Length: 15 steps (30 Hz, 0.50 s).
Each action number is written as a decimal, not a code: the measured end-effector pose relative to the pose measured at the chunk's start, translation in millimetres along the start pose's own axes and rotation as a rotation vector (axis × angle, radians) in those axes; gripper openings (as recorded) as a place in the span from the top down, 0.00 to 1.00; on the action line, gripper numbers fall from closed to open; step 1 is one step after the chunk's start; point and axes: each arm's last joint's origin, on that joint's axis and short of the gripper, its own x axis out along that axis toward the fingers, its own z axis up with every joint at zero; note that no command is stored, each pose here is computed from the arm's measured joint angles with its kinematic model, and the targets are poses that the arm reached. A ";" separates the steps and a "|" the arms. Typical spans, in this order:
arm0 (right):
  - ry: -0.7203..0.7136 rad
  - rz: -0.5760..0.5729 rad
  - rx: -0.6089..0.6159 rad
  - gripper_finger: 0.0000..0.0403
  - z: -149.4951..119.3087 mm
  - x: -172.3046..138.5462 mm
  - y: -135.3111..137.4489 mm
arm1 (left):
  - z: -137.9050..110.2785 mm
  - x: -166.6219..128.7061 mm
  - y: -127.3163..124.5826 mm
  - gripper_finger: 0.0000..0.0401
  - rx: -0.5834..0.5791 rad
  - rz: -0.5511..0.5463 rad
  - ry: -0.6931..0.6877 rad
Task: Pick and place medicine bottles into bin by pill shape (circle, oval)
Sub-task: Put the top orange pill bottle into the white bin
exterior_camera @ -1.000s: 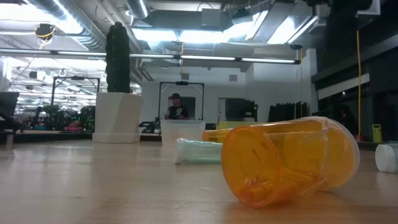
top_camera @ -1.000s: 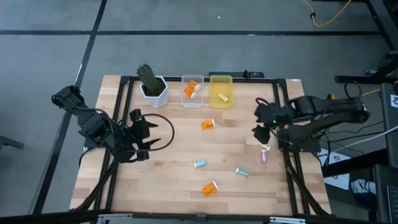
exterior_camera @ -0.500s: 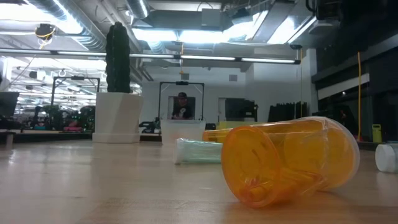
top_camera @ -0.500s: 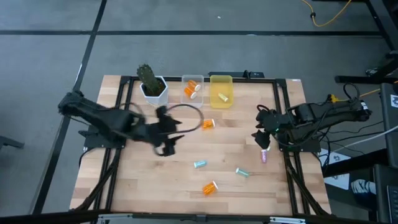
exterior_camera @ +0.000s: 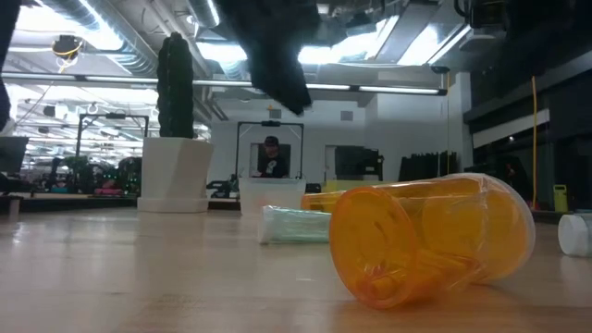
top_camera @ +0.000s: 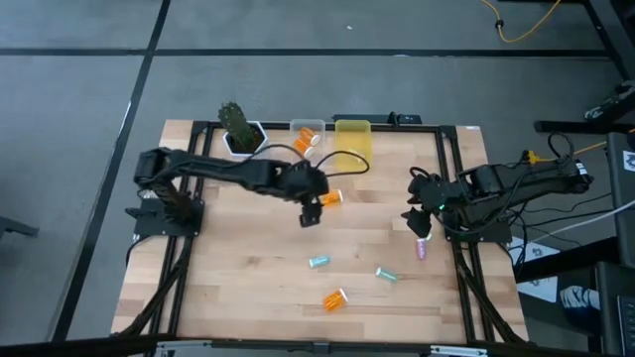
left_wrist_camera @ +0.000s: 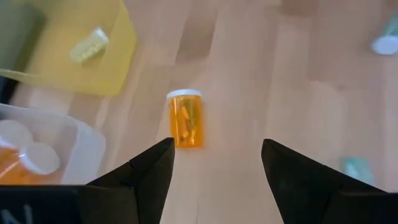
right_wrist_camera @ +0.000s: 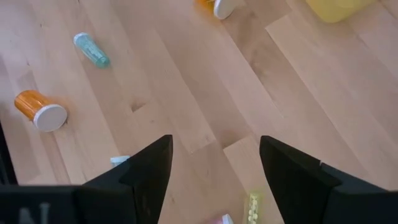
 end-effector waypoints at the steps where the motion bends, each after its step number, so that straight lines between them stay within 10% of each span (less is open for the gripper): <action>1: 0.000 0.000 0.000 0.39 0.0 0.0 0.0 | 0.0 9.8 3.8 0.41 -0.011 0.002 0.010; 15: -0.027 0.023 -0.019 0.39 2.7 -0.1 2.3 | -16.1 103.7 18.4 0.41 -0.036 -0.032 0.110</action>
